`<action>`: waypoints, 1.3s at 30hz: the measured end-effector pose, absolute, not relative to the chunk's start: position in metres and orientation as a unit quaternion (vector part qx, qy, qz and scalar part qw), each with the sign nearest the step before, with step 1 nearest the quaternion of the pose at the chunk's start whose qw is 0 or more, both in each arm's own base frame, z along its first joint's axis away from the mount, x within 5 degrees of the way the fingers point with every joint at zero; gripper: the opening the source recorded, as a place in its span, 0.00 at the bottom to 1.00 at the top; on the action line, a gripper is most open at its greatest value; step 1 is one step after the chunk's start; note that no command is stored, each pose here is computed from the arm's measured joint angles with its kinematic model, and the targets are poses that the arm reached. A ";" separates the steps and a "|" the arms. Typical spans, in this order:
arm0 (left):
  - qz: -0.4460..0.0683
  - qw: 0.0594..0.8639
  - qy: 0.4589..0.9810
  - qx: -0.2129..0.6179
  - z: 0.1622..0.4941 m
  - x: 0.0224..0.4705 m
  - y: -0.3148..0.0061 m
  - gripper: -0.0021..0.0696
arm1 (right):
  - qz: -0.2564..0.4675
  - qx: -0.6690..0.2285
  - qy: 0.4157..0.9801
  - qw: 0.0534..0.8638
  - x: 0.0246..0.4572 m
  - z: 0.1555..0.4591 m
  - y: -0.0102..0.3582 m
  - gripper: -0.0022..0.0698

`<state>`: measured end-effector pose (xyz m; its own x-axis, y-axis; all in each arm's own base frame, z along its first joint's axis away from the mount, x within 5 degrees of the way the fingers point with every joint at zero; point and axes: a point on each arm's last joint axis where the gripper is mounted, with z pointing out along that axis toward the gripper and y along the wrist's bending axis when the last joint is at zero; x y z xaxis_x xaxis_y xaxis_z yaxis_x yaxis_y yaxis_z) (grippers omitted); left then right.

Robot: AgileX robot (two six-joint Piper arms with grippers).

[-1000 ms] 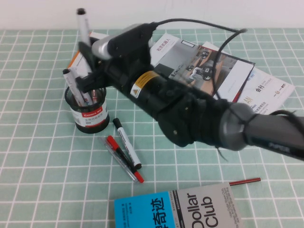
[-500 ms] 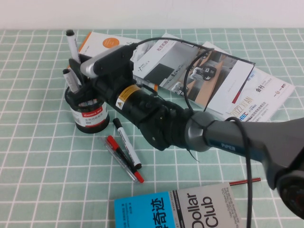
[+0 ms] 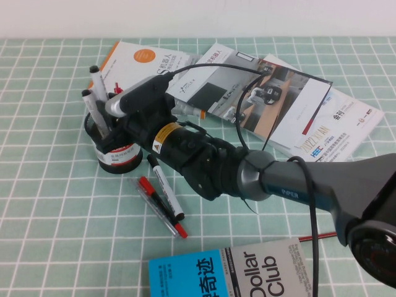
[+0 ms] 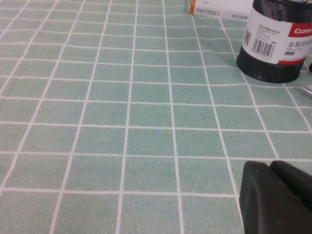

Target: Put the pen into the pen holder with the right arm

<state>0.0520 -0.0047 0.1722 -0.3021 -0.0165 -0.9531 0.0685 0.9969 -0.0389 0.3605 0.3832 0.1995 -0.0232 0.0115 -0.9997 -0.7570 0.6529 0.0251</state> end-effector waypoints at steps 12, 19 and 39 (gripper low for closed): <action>-0.036 0.590 0.806 0.016 0.172 0.052 -0.005 0.02 | 0.274 -0.295 0.707 0.582 0.355 0.223 0.374 0.57; -0.036 0.590 0.806 0.016 0.172 0.052 -0.005 0.02 | 0.254 -0.278 0.766 0.521 0.335 0.287 0.349 0.25; -0.036 0.590 0.806 0.016 0.172 0.052 -0.005 0.02 | 0.183 -0.312 0.815 0.454 0.148 0.427 0.150 0.00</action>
